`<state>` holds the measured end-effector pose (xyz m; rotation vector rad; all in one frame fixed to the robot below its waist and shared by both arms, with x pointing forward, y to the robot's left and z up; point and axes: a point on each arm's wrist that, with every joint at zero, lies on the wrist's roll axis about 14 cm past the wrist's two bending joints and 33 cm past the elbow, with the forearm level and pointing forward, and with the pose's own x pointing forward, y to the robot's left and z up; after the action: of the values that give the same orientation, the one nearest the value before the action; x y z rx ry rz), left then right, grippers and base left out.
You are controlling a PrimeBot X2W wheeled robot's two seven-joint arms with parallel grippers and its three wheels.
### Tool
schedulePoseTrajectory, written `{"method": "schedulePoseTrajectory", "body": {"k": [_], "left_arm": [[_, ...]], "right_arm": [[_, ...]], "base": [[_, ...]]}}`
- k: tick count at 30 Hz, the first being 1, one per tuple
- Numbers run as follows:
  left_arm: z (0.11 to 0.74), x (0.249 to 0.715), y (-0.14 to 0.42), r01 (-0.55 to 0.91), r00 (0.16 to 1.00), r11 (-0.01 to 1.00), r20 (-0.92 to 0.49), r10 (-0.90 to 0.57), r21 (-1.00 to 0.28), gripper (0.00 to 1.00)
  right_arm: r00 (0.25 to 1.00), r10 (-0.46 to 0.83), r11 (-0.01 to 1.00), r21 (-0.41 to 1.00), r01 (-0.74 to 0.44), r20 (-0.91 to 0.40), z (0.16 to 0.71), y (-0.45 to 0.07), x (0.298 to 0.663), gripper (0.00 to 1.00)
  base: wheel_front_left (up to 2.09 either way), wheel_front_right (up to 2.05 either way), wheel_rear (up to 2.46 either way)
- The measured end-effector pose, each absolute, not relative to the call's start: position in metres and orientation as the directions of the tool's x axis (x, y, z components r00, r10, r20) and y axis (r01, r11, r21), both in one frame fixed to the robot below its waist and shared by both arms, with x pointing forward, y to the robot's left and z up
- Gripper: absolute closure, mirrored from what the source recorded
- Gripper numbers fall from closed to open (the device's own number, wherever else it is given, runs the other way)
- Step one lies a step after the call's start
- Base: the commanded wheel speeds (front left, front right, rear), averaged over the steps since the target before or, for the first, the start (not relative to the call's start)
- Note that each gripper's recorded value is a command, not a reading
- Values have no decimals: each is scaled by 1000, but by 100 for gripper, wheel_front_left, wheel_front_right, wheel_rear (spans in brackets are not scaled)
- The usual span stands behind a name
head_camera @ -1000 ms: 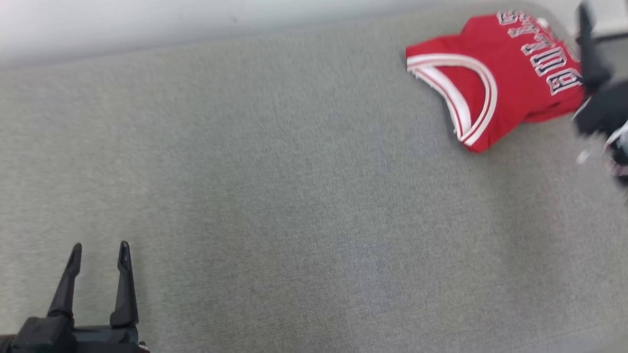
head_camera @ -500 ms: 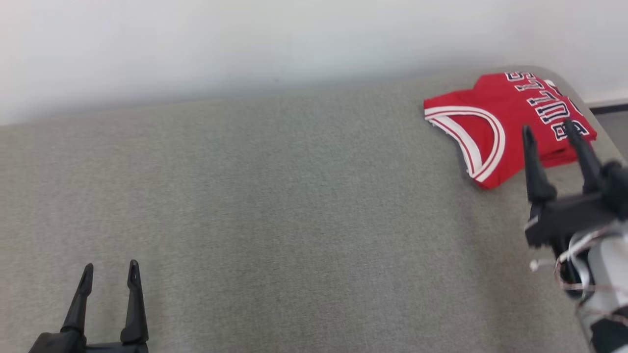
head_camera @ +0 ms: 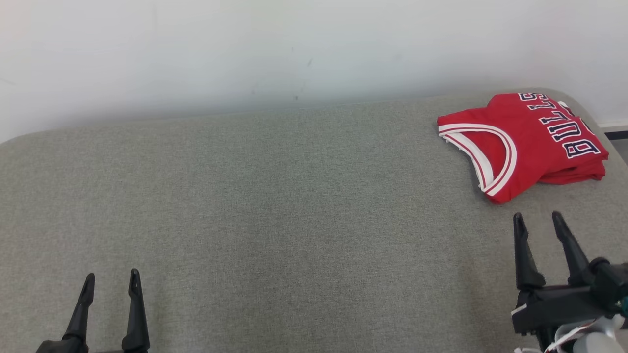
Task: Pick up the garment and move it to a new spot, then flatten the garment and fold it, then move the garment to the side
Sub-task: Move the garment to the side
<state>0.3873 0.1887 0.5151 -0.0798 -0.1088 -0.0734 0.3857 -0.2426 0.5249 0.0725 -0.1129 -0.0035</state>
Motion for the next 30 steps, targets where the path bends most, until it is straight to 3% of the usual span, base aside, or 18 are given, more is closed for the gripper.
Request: {"method": "schedulePoseTrajectory", "body": {"k": [13, 30], "left_arm": [[513, 381, 196, 50, 994, 996, 105, -43, -71, 0], [509, 372, 196, 65, 994, 996, 91, -60, -55, 0]], "right_arm": [[996, -23, 991, 137, 11, 85, 509, -226, 360, 0], [996, 43, 989, 140, -54, 82, 507, -201, 356, 0]], "base": [[0, 0, 0], [0, 0, 0]]}}
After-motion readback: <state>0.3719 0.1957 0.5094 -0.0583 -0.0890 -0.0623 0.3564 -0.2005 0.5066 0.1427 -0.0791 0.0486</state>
